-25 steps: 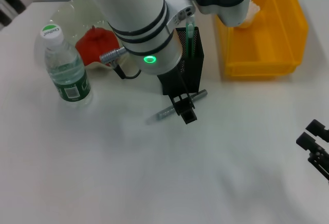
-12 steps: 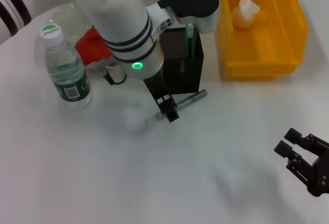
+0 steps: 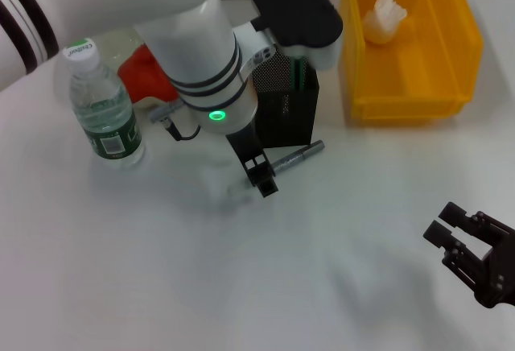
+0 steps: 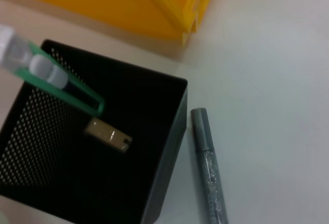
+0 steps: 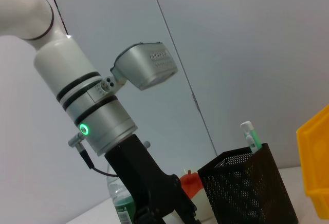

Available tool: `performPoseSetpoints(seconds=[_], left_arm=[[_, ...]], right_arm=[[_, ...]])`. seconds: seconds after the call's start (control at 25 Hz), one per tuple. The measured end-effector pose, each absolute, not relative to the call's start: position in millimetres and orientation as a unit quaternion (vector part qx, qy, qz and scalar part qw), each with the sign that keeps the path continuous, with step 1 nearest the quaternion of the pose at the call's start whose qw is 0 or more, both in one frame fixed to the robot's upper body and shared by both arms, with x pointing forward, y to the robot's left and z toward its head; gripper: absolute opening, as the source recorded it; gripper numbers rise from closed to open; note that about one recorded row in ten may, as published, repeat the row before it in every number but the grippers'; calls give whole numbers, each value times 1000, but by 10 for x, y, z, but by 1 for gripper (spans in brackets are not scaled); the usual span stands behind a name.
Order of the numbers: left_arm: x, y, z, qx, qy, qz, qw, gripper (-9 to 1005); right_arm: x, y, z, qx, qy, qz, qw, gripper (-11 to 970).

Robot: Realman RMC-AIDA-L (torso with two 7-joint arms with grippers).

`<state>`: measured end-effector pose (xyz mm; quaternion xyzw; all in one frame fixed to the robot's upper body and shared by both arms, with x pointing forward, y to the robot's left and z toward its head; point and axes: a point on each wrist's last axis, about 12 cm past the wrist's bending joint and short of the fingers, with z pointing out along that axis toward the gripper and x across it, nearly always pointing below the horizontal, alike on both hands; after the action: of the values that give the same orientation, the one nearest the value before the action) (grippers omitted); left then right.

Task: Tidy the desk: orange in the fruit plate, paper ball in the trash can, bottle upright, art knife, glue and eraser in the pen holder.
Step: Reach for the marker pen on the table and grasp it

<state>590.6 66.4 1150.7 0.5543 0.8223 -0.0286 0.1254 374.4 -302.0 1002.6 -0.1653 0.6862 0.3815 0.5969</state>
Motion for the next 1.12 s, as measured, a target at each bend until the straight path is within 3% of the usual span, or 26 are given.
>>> performPoseSetpoints(seconds=[1.12], left_arm=[[5889, 748, 11331, 545, 831, -24, 108, 646]], right_arm=[[3829, -2945, 10025, -164, 683, 393, 593, 406]])
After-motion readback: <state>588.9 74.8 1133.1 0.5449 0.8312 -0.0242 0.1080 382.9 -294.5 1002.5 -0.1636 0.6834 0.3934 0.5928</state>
